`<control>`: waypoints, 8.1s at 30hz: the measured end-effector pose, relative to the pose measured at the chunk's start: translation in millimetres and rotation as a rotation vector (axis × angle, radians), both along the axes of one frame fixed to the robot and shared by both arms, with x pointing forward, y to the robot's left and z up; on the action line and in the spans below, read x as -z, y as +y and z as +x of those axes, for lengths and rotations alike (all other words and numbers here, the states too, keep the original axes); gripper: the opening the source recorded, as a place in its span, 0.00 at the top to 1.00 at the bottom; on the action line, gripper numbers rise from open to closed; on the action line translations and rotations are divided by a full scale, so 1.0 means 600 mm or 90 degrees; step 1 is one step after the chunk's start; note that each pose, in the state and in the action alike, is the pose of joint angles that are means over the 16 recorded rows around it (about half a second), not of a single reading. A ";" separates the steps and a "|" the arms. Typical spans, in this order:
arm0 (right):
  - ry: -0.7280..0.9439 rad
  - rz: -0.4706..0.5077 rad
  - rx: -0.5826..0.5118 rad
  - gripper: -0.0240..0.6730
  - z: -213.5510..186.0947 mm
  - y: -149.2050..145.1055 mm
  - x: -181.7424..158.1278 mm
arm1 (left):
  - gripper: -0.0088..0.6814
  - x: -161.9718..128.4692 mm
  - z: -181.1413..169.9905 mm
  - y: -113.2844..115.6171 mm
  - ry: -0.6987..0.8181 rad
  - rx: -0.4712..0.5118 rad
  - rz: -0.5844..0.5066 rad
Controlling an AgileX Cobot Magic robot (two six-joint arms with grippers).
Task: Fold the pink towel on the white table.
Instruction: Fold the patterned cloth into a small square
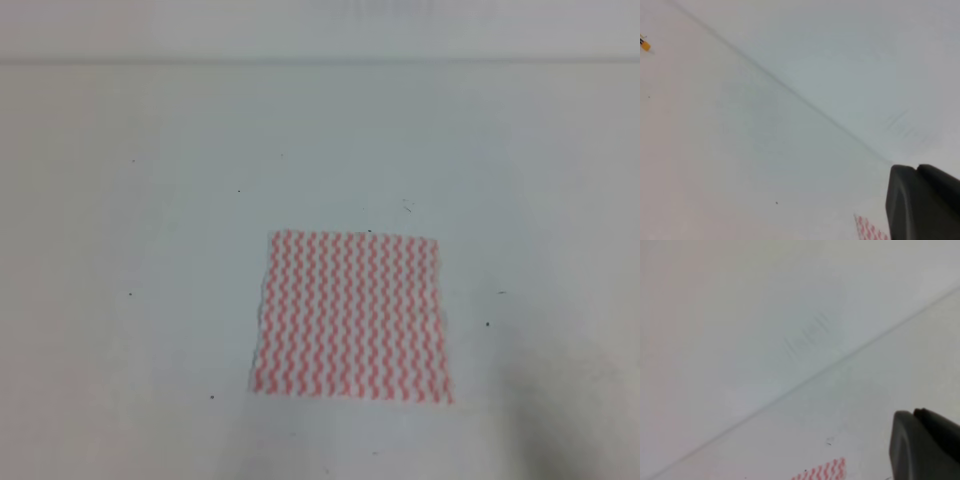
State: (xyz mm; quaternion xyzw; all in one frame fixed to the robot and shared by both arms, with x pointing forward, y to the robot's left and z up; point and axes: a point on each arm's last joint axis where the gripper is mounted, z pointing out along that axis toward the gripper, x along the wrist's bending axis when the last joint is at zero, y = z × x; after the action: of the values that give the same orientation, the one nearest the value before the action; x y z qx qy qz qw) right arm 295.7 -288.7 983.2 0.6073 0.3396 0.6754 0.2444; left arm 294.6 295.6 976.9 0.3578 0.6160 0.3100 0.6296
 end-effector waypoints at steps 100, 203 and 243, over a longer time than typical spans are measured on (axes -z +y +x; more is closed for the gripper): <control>0.712 -0.141 -0.332 0.59 0.321 0.238 0.090 | 0.99 -0.057 0.231 -0.198 0.290 0.530 0.282; 0.564 -0.147 -0.345 0.99 0.401 0.276 0.018 | 0.62 0.016 0.258 -0.221 0.129 0.723 0.653; 0.561 -0.164 -0.346 0.99 0.404 0.276 0.026 | 0.41 0.108 0.306 -0.229 0.079 0.783 0.883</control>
State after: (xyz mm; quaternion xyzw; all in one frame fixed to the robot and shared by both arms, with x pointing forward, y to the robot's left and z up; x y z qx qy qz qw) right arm 538.1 -123.4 967.9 0.6885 0.6352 0.3484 -0.0326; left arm 478.0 158.2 912.0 0.9339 0.0274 0.2012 0.2943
